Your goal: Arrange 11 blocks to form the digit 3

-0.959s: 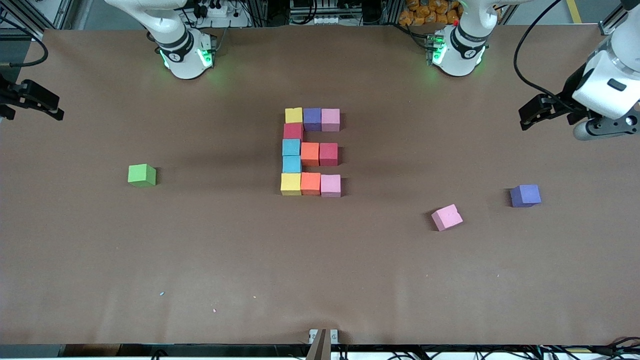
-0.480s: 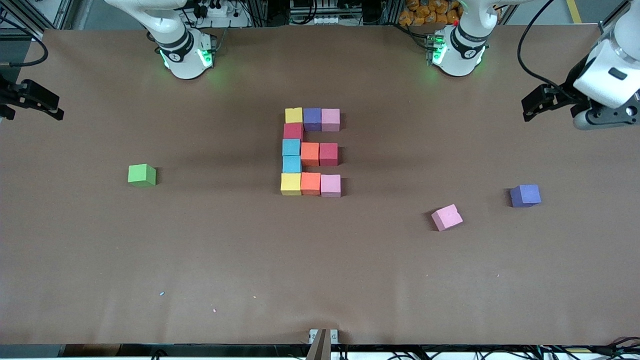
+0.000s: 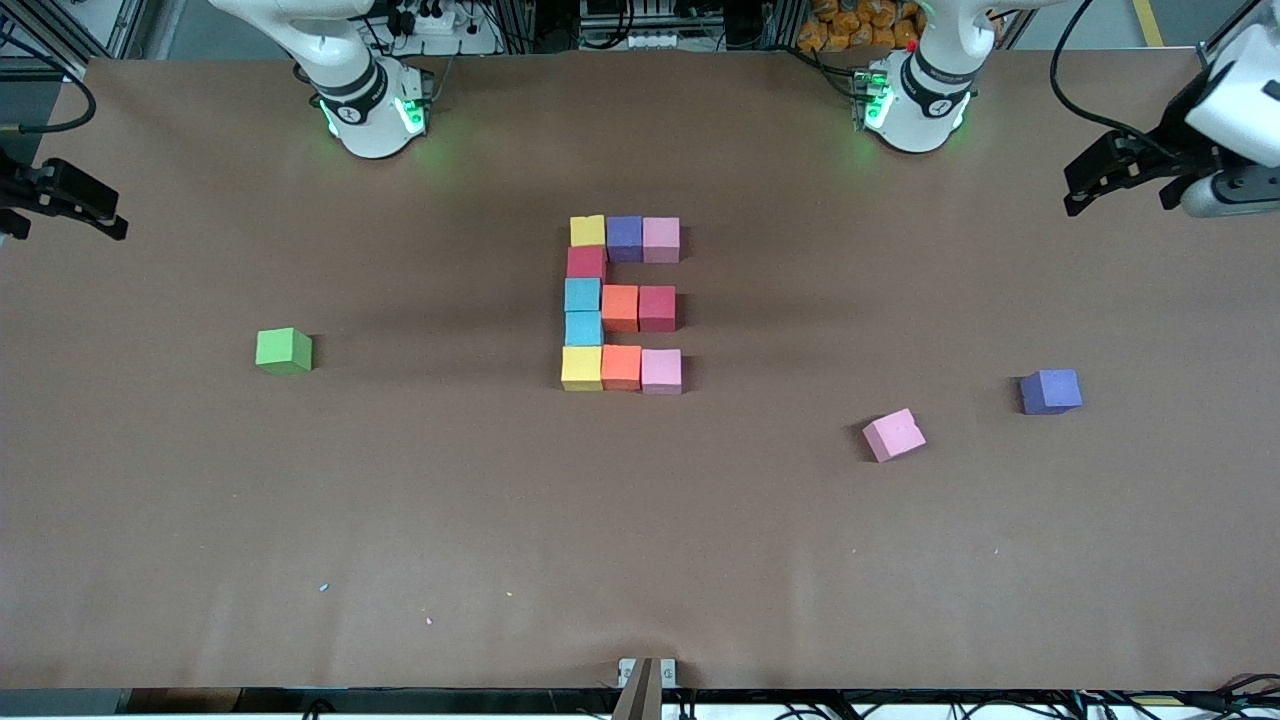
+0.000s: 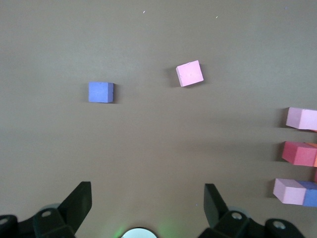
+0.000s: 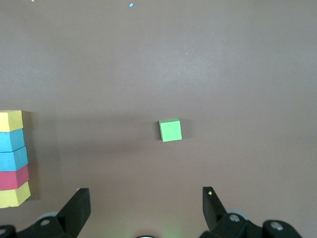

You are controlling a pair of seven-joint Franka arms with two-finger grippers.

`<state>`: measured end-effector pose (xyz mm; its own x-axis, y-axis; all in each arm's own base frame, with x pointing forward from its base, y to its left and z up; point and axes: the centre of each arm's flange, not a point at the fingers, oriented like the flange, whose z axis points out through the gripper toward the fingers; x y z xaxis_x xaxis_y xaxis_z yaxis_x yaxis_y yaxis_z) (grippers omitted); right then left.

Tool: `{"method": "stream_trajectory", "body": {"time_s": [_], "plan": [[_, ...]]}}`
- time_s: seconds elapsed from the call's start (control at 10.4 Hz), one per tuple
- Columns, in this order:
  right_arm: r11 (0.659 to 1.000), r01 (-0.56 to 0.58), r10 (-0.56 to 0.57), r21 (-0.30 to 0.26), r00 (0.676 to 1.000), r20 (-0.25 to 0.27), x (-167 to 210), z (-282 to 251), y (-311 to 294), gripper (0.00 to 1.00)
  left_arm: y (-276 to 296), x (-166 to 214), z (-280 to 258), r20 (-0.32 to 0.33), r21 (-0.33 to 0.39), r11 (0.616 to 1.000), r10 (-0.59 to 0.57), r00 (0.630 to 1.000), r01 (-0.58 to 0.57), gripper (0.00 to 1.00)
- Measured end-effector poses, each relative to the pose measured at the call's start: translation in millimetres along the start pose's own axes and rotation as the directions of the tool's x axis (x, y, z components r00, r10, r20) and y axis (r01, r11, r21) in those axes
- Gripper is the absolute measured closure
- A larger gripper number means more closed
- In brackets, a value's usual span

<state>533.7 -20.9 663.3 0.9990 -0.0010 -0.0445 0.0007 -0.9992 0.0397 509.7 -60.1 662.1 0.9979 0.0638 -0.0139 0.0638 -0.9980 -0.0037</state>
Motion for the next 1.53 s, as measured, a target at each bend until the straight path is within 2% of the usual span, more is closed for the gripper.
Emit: {"method": "stream_trajectory", "body": {"time_s": [0.77,0.96,1.53], "plan": [[1.000,0.001,-0.001,0.000,1.000,0.005,-0.5,0.4,0.0,0.00,7.1,0.3,-2.2,-0.017,-0.007,0.999,0.046,0.999,-0.046,0.00],[1.000,0.002,-0.002,0.000,1.000,0.006,-0.6,0.5,0.0,0.00,5.8,0.9,-1.6,-0.016,-0.006,0.995,0.095,0.995,-0.095,0.00],[1.000,0.003,-0.003,0.001,1.000,0.013,-1.7,0.8,-0.1,0.00,3.2,-0.6,-10.4,0.008,-0.005,0.990,0.141,0.990,-0.141,0.00]]}}
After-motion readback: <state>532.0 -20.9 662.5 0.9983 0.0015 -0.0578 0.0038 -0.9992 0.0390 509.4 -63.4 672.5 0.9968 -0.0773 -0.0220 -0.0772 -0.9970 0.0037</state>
